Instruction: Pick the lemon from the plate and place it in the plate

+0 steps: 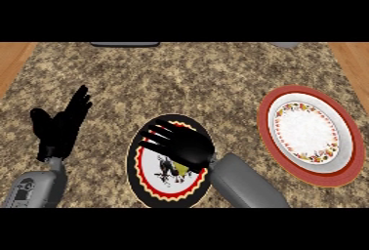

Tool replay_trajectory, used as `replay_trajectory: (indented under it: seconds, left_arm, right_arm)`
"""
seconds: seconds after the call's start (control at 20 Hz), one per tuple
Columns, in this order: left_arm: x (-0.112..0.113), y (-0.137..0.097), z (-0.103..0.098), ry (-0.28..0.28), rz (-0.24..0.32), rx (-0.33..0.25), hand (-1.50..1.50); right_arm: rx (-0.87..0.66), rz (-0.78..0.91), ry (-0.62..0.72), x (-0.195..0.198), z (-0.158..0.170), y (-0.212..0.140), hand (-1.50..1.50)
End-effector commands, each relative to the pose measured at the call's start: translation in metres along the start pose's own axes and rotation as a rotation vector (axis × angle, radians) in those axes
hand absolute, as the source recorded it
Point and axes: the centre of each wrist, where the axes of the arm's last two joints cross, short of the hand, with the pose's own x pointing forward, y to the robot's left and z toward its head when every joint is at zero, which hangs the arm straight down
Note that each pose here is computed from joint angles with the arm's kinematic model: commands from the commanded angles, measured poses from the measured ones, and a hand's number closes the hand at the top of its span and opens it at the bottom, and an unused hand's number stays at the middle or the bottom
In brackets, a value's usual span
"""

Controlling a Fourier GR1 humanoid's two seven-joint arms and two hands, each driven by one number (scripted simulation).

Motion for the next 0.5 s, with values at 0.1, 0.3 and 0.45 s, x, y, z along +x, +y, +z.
replay_trajectory:
  seconds: [0.1, 0.3, 0.45]
  left_arm:
    - [-0.008, -0.014, 0.013, 0.024, -0.012, -0.015, 0.0]
    - [-0.008, 0.007, 0.007, -0.004, -0.015, -0.011, 0.0]
    - [0.003, -0.001, 0.018, 0.003, -0.002, -0.018, 0.0]
  right_arm:
    - [0.12, 0.058, -0.046, 0.015, -0.004, 0.023, 1.5]
    - [0.097, 0.045, -0.123, 0.011, 0.0, 0.028, 1.5]
    - [0.088, 0.032, -0.1, 0.003, -0.002, 0.03, 1.5]
